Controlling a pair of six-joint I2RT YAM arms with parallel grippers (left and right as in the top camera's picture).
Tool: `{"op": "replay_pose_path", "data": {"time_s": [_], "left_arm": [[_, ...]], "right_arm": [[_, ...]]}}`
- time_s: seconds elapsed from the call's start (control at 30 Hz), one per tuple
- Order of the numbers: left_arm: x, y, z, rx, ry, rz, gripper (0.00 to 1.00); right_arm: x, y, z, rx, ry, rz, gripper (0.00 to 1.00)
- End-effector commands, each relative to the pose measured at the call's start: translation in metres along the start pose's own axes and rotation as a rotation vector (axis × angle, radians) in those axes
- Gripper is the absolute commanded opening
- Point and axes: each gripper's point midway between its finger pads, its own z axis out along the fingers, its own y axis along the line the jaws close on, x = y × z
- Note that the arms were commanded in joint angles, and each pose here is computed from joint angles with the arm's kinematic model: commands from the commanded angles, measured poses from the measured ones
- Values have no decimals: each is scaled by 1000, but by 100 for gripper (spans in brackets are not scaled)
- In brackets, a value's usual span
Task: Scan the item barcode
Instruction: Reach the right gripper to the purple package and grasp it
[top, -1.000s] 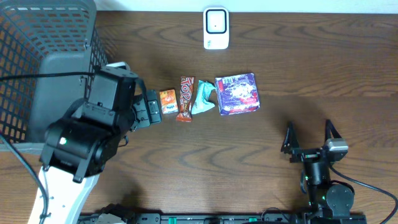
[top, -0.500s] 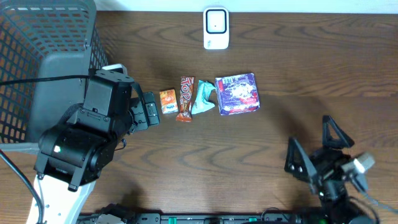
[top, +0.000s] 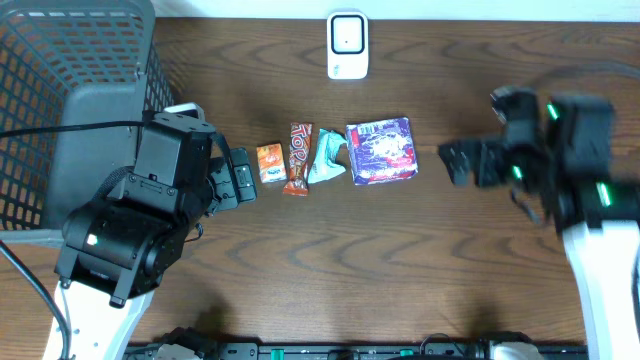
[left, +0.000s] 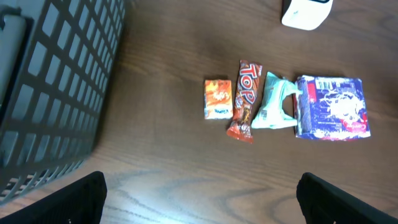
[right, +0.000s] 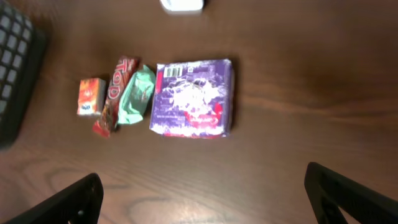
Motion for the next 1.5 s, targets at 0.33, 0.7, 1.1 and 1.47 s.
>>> {"op": "replay_pose_path", "data": {"time_s": [0.33,0.7,1.1,1.47], "left_arm": [[-1,2,-1,-5,-5,-4,98],[-1,2,-1,-5,-5,-4,98],[-1,2,-1,-5,-5,-4,98],[-1,2,-1,-5,-5,-4,98]], "right_arm": [[17,-32,164,-214,271,106,99],[74,-21,226,-471,430,223,70],[31,-84,184,66,438,231,1],[-35,-139,59,1133,126,68,1]]}}
